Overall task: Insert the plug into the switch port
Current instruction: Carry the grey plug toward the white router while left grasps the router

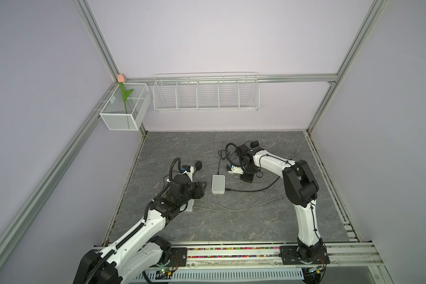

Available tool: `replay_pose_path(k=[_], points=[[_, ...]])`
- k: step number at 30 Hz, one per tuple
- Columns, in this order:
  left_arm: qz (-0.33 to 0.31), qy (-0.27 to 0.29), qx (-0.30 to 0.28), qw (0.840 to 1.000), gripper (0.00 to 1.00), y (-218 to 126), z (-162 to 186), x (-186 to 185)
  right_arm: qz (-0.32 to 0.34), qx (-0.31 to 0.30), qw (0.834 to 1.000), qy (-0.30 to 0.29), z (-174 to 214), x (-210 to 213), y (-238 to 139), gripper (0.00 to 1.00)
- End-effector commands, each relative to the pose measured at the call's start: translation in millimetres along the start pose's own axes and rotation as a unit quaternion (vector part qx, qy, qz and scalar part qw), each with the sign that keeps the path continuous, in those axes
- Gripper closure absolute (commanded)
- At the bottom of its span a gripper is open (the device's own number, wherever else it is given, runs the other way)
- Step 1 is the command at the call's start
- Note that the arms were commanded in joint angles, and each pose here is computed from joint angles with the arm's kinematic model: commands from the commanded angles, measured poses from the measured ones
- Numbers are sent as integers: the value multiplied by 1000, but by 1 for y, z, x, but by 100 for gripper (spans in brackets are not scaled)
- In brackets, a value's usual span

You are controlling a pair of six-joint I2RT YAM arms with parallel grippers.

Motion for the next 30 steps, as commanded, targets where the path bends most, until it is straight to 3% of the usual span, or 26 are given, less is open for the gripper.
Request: replay_pose_path(k=[1, 4, 10, 23, 30], points=[[13, -21, 1, 1000, 43, 8, -2, 4, -1, -9, 1000, 18, -3, 8, 6, 93], [8, -26, 15, 1000, 44, 19, 0, 8, 53, -53, 997, 36, -12, 5, -4, 93], [-1, -33, 35, 999, 44, 42, -9, 14, 145, -100, 984, 11, -22, 24, -20, 93], [45, -50, 120, 991, 45, 105, -6, 9, 193, -113, 975, -12, -20, 41, -11, 93], [49, -52, 129, 989, 45, 126, -6, 10, 190, -134, 972, -24, -27, 50, -17, 93]])
Point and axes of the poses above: each gripper's point midway between its finger pads, its own y axis out along the fingers, its own x axis along the line the jaws close on, z = x × y, the point moved 3 cm from there along -y, back along the fingers, and after that the axes turned 12 degrees about y, right-handed, at the moved point
